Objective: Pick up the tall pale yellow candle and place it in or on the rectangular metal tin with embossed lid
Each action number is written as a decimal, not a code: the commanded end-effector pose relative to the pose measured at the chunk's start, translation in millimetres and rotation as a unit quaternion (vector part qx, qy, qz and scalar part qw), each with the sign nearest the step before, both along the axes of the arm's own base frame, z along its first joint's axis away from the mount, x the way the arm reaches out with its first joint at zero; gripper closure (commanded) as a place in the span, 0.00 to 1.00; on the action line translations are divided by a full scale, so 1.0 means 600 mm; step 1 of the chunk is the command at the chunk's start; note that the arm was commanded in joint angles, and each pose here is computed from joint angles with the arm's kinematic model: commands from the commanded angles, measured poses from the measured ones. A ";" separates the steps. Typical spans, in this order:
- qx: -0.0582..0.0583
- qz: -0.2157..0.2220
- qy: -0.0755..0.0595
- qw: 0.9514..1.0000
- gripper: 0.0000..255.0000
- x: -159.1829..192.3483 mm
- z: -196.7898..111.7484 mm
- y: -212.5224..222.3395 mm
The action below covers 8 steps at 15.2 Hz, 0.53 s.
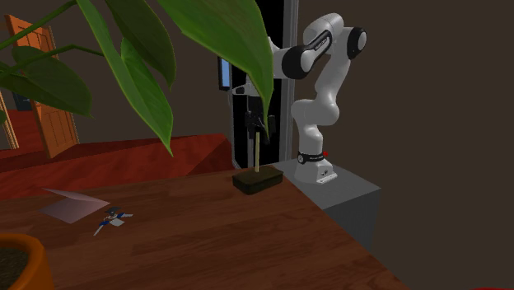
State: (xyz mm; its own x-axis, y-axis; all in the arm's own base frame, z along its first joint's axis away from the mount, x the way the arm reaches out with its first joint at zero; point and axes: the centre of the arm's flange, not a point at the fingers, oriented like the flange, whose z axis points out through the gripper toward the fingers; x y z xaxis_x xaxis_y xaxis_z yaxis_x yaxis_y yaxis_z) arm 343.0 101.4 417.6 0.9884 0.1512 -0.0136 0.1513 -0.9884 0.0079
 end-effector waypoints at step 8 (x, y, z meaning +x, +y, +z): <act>0.000 0.000 0.000 1.000 0.00 0.001 0.083 0.001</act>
State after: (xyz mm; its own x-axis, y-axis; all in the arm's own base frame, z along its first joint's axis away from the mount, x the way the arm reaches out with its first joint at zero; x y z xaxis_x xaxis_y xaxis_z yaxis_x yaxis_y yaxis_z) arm 343.6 102.1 467.1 0.9884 0.1513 -0.0132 0.1514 -0.9884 0.0079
